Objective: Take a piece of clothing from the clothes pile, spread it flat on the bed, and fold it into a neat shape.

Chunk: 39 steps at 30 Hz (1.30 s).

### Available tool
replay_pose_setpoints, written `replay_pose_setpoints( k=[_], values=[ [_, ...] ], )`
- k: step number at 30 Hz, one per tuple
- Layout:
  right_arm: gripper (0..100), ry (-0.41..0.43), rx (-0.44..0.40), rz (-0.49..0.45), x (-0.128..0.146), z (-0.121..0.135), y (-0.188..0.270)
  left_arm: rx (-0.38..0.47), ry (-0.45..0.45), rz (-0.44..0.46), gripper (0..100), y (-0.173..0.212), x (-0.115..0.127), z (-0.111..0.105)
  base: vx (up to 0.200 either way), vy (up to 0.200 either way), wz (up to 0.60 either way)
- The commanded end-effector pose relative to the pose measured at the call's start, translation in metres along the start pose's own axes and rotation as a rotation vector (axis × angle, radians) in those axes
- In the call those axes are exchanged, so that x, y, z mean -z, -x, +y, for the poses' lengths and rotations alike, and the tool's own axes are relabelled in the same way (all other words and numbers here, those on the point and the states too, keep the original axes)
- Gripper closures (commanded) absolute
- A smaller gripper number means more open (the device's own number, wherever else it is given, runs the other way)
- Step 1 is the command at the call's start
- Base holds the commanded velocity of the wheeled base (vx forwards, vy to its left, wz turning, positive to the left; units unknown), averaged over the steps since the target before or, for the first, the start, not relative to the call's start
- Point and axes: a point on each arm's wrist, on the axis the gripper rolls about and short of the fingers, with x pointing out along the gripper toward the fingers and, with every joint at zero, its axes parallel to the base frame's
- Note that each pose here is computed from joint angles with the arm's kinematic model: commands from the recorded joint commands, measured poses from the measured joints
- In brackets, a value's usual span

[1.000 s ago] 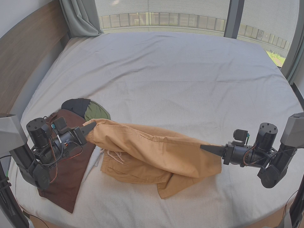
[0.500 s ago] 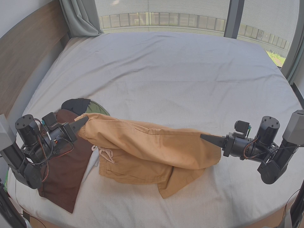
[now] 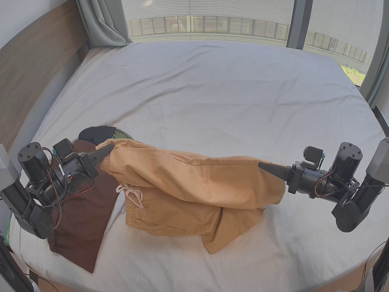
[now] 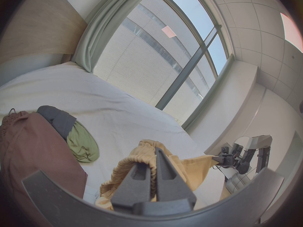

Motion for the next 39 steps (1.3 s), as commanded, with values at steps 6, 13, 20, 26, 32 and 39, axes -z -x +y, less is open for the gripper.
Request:
replay_pose_setpoints(
  k=[6,13,20,26,32,39],
  values=[
    [100,0.028,-0.016,-0.034,-0.012,0.005,-0.001,0.047,-0.077,-0.007,100,0.0,-0.011,0.009,0.0,0.0,0.0],
    [100,0.041,-0.016,-0.05,-0.017,0.007,0.002,0.079,-0.13,0.029,100,-0.002,-0.005,0.016,0.0,0.0,0.0],
    [100,0.049,-0.013,-0.055,-0.019,0.007,0.004,0.086,-0.13,0.033,100,-0.003,-0.004,0.017,0.0,0.0,0.0],
    [100,0.054,-0.006,-0.063,-0.021,0.004,0.005,0.09,-0.181,0.027,100,-0.008,-0.005,0.023,0.0,0.0,0.0],
    [100,0.068,0.013,-0.086,-0.028,0.001,0.011,0.119,-0.192,0.045,100,-0.009,-0.002,0.022,0.0,0.0,0.0],
    [100,0.072,0.043,-0.105,-0.033,-0.007,0.017,0.117,-0.191,0.046,100,-0.009,-0.002,0.023,0.0,0.0,0.0]
  ],
)
